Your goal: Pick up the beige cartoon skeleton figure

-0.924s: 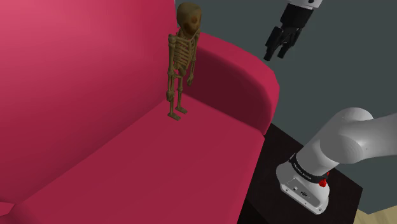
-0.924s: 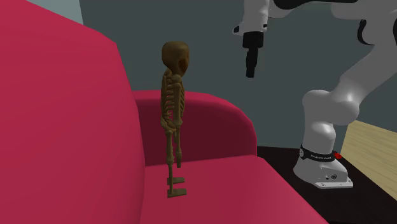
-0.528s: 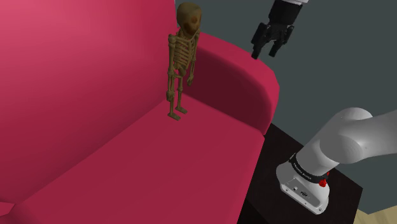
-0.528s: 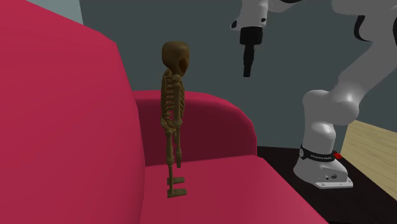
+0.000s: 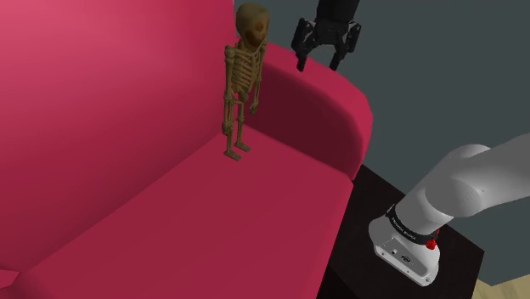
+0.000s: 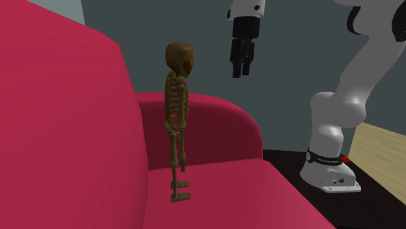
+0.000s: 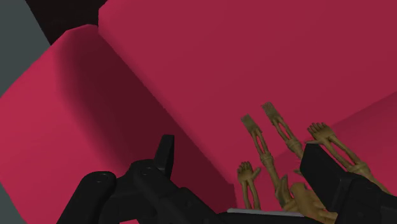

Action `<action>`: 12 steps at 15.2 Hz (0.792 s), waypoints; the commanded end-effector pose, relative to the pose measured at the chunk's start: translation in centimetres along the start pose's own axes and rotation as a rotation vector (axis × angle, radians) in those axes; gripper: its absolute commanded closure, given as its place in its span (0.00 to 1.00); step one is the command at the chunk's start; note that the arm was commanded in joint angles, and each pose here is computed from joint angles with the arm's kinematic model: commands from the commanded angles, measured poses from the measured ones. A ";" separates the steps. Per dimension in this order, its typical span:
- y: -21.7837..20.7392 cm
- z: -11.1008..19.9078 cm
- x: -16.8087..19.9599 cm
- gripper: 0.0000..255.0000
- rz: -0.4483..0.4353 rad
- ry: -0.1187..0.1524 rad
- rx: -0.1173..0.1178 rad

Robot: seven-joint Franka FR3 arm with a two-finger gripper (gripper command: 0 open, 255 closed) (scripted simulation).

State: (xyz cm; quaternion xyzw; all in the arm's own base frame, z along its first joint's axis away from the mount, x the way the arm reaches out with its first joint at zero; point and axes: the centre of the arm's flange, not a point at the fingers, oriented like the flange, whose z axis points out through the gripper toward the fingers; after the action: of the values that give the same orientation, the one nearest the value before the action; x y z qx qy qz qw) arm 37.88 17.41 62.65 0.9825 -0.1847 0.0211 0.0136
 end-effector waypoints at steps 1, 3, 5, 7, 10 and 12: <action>-2.6 -0.3 0.6 0.00 0.058 0.006 -0.011; -5.3 -0.5 1.3 0.00 0.110 0.013 -0.024; -8.0 -0.8 2.1 0.00 0.162 0.020 -0.037; -10.6 -1.0 3.1 0.00 0.214 0.026 -0.050; -14.5 -1.2 4.8 0.00 0.292 0.036 -0.070; -17.0 -1.3 6.1 0.00 0.344 0.043 -0.083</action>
State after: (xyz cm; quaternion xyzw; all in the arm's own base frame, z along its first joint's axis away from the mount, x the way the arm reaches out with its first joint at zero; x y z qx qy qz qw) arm 48.40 30.22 63.83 0.9405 -0.3341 0.0349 0.0510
